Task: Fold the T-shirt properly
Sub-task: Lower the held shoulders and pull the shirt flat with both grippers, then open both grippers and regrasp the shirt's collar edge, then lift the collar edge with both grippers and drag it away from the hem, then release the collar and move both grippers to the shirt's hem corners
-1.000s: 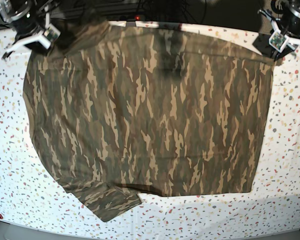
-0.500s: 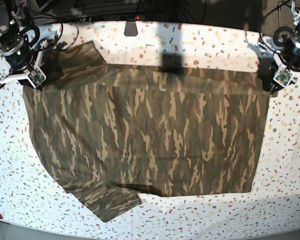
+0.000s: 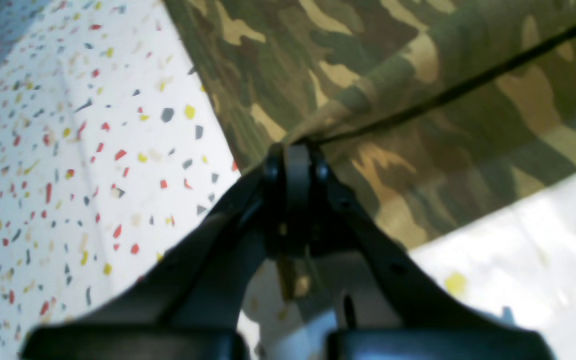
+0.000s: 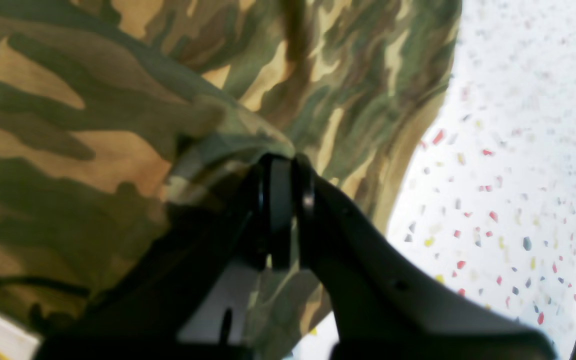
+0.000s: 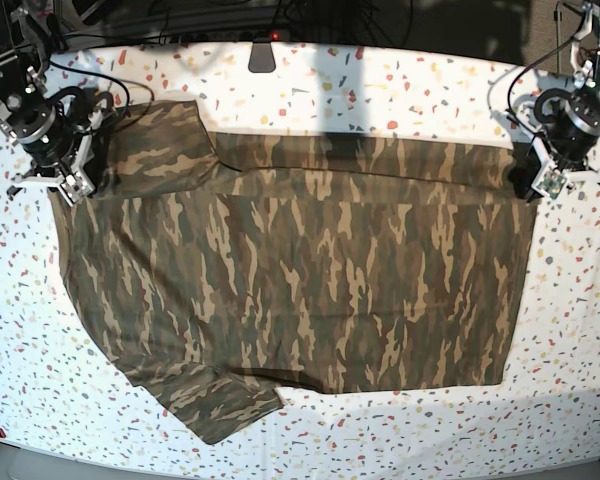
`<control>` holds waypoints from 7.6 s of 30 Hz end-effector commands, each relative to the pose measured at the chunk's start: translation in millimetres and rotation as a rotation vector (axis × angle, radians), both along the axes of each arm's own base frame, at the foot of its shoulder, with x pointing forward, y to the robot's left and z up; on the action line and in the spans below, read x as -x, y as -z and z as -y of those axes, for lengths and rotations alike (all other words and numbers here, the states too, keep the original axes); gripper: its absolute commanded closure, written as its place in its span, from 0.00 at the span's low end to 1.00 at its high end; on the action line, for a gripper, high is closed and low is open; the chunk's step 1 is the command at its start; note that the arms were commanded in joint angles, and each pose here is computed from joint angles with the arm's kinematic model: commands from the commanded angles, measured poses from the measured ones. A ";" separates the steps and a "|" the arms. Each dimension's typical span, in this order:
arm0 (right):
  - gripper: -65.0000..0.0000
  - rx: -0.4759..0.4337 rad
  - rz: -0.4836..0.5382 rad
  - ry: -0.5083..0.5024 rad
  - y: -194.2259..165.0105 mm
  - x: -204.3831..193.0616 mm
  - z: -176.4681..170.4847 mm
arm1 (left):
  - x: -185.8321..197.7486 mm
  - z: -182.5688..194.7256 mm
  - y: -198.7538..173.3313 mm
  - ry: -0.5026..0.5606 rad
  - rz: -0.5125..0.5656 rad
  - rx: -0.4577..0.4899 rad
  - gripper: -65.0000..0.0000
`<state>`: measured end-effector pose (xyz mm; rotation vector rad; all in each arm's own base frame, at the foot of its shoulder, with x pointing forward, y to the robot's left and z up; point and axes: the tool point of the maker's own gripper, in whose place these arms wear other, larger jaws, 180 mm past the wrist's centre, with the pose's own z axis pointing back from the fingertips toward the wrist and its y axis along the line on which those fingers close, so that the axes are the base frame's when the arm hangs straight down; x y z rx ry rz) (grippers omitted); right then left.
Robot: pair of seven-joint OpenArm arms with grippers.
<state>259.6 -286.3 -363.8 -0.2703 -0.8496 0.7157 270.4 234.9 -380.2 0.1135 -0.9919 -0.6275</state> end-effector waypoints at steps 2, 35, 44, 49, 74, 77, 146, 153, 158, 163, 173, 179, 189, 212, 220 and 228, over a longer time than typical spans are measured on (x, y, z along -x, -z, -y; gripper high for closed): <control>1.00 0.017 0.029 0.000 -5.7 -12.4 6.6 | -13.3 -9.5 -9.1 -0.013 0.042 -0.012 1.00; 0.69 -0.076 0.032 0.049 1.0 -44.9 13.9 | -23.4 -37.1 5.2 -0.137 0.001 0.038 0.65; 0.69 -0.159 0.116 0.109 -42.6 -58.1 16.5 | -29.0 -25.8 -22.3 -0.101 -0.010 -0.058 0.65; 0.69 -0.161 0.110 0.112 -40.8 -55.9 16.9 | -12.3 -21.3 -17.2 0.037 -0.141 -0.289 0.65; 0.69 -0.170 0.096 0.124 -36.4 -54.0 15.0 | 50.1 -23.9 39.2 0.258 -0.175 -0.469 0.65; 0.69 -0.170 0.095 0.124 -36.2 -53.9 15.0 | 58.5 -33.1 49.7 0.259 -0.214 -0.501 0.65; 0.72 0.443 -0.171 -0.131 17.9 53.8 34.3 | 63.4 -25.9 53.4 0.232 -0.240 -0.399 1.00; 1.00 0.471 -0.253 -0.132 25.6 65.9 40.6 | 68.4 -35.8 57.7 0.193 -0.289 -0.426 1.00; 1.00 0.498 -0.304 -0.103 31.6 83.0 49.3 | 88.0 -44.8 63.9 0.189 -0.351 -0.460 1.00; 1.00 0.492 -0.313 -0.081 38.1 109.1 51.7 | 116.5 -30.1 62.9 0.258 -0.352 -0.426 1.00; 1.00 0.400 -0.379 -0.025 41.3 168.9 63.0 | 152.4 -16.1 57.9 0.291 -0.378 -0.417 1.00; 1.00 0.403 -0.415 -0.019 40.0 188.2 69.7 | 158.0 -24.1 47.2 0.273 -0.374 -0.432 1.00; 0.72 0.428 -0.472 -0.009 39.6 194.0 70.4 | 145.2 -35.4 24.0 0.164 -0.357 -0.420 0.60; 0.63 0.229 -0.232 0.141 -33.0 124.0 71.1 | 67.7 -54.9 -76.6 -0.006 -0.067 -0.217 0.56; 0.63 -0.107 -0.127 0.225 -46.7 81.3 38.7 | 12.7 -56.7 -100.9 -0.107 0.068 0.119 0.56; 0.63 -0.191 0.001 0.214 -59.2 26.3 27.2 | -28.6 -71.8 -77.2 -0.177 0.039 0.305 0.56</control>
